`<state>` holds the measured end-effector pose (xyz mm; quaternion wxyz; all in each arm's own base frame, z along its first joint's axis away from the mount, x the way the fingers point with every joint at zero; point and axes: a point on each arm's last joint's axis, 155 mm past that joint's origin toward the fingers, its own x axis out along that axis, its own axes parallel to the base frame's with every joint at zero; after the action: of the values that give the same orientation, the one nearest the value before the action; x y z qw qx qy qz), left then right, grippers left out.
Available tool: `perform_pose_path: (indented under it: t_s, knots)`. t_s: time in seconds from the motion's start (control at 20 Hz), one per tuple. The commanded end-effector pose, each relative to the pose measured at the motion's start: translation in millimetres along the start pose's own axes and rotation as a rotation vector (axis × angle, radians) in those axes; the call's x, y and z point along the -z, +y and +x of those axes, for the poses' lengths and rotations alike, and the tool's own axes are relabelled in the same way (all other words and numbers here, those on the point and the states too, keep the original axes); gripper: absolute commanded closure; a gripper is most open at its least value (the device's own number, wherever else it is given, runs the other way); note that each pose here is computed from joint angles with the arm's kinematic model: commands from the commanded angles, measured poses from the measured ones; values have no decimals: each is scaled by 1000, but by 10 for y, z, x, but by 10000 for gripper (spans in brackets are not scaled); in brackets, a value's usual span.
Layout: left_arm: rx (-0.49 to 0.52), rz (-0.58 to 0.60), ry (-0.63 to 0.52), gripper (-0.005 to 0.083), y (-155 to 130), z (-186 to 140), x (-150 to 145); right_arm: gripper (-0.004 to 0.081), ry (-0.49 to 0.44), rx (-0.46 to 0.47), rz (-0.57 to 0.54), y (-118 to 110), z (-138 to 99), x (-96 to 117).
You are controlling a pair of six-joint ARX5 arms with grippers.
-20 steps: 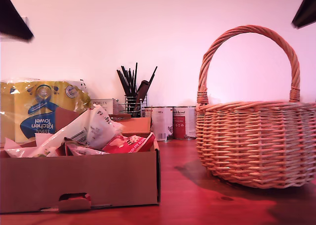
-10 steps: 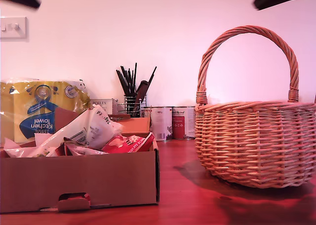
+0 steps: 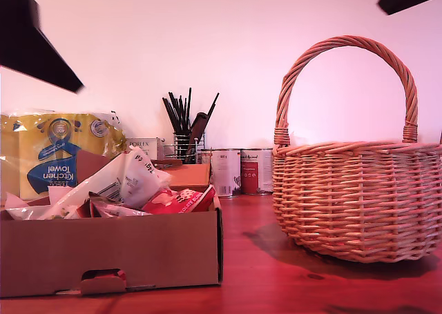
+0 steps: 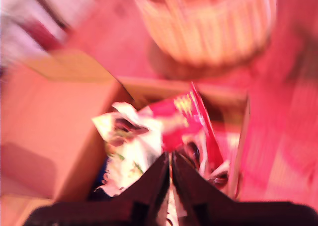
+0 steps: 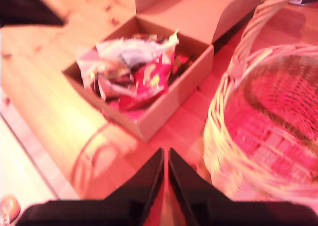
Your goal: Move the bags of Easter eggs from the cardboard box on the left into the woven basket on the right side.
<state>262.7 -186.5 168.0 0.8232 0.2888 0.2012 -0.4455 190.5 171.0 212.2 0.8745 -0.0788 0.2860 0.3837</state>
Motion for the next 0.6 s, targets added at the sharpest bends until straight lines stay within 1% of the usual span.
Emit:
perform_pose_path:
  t_s: [0.0,0.05,0.1,0.2,0.3,0.4,0.55]
  knots:
    - [-15,7,21,239,68,149,65,783,-9,2,-9,6,-46,-8]
    - [-22,7,33,94,107,239,96,783,-6,3,-11,10,-60,6]
    - [-18,5,51,29,116,329,147,783,-3,3,-11,12,-69,19]
    - [-29,-1,92,24,172,478,263,783,7,2,-14,14,-70,45]
    - [-30,6,108,24,207,611,333,783,21,5,-28,9,-69,80]
    - [-58,16,122,24,291,727,392,783,22,8,-30,4,-69,83]
    - [-24,2,148,24,245,910,533,783,21,8,-38,3,-69,81]
